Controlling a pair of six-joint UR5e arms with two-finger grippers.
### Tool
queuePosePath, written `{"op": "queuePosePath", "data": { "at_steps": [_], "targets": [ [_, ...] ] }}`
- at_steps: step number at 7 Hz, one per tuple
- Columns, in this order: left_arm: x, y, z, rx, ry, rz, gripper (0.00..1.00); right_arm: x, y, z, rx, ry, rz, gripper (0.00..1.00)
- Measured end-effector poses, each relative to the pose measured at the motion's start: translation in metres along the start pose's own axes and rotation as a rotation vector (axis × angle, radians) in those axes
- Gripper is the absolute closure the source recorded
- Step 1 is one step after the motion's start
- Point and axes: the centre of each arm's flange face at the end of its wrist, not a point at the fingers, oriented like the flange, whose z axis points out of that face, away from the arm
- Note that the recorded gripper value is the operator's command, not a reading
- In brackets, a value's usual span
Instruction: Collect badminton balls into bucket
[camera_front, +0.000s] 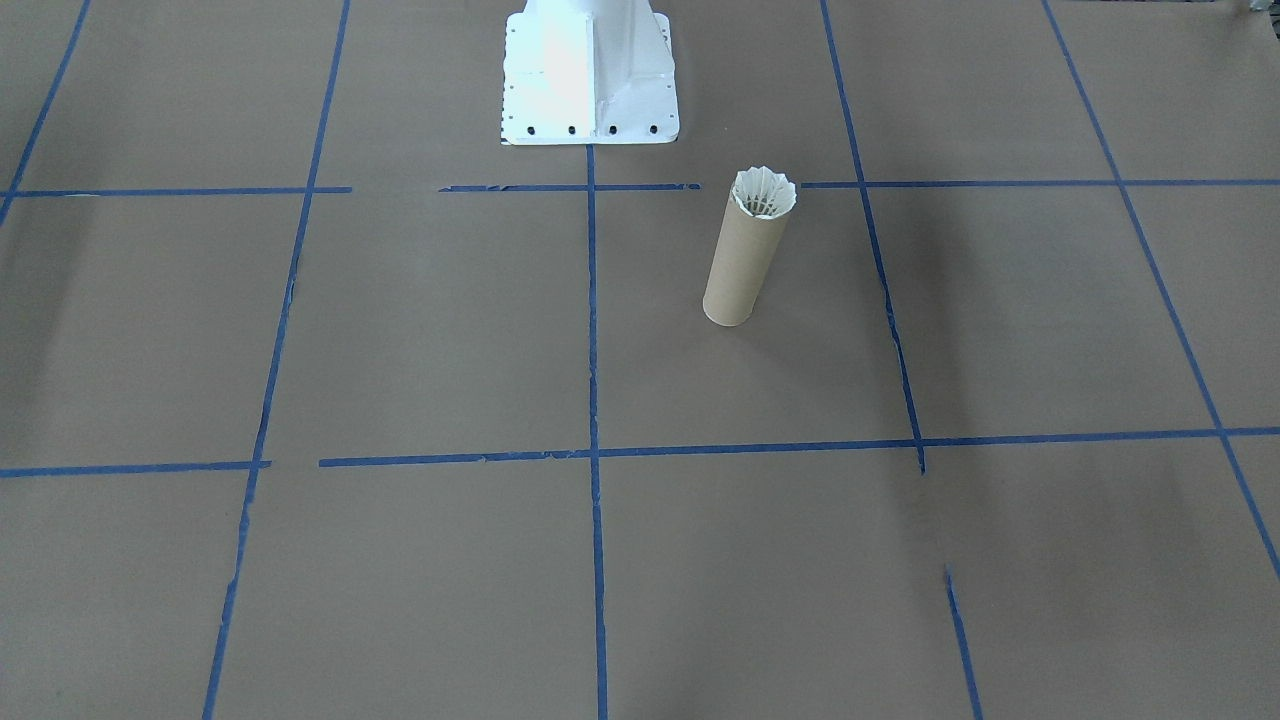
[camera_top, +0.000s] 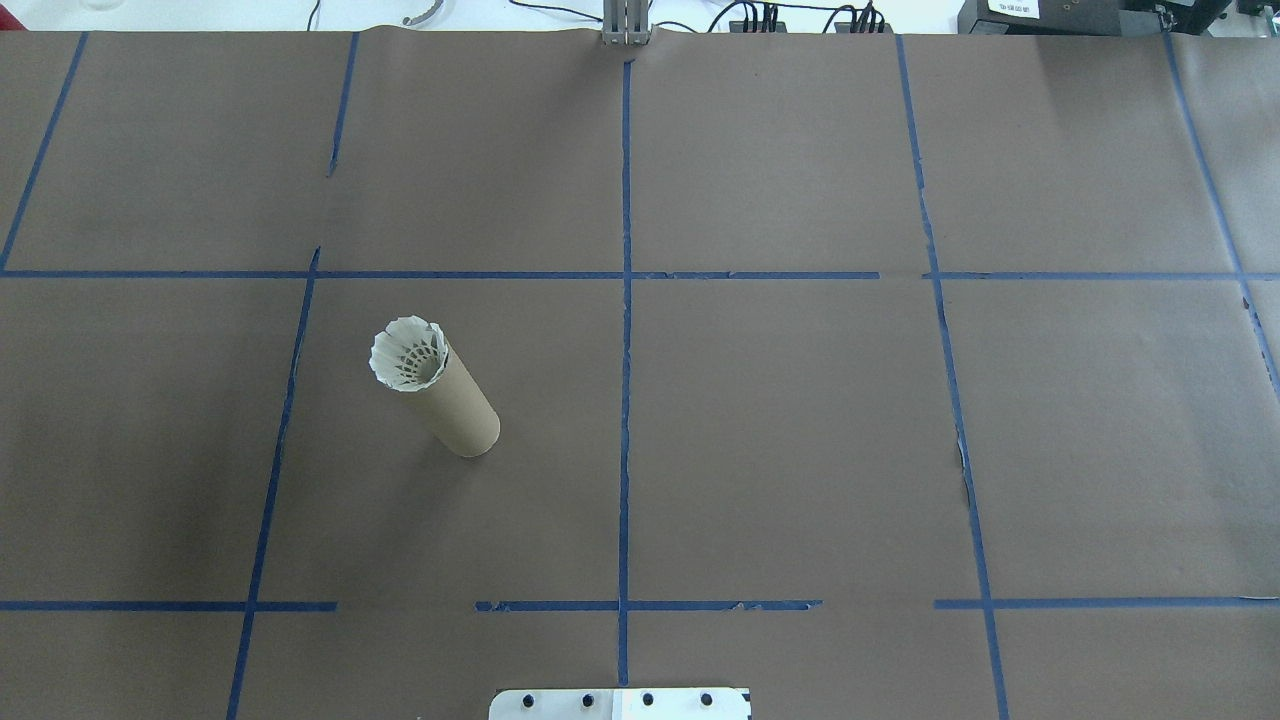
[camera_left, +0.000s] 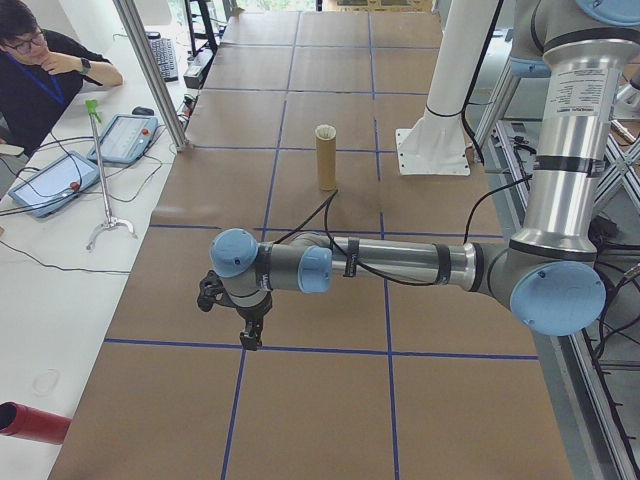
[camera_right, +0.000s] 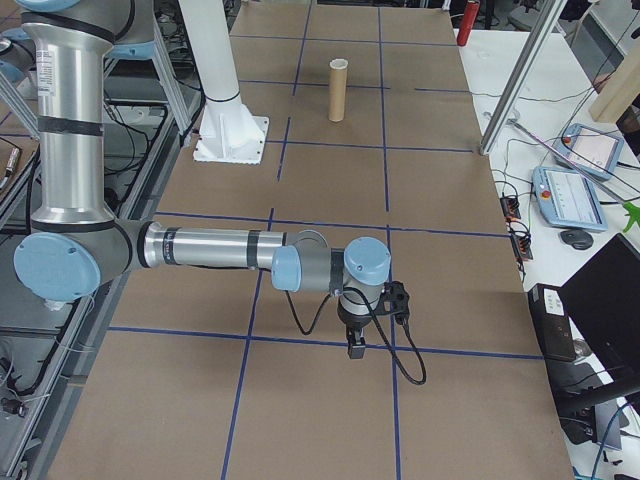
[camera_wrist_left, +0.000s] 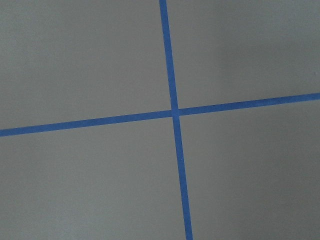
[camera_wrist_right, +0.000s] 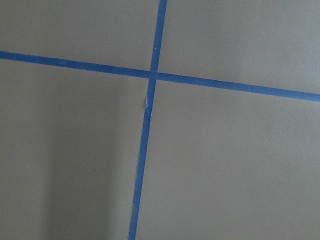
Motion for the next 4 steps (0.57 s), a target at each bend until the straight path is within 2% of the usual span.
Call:
{"op": "queuePosePath", "data": {
  "at_steps": [4],
  "targets": [
    [0.0050, -0.0004, -0.0051, 0.009, -0.001, 0.009, 0.00, 0.0000, 0.0000, 0.0000, 0.000, 0.000, -0.001, 0.00]
  ]
}}
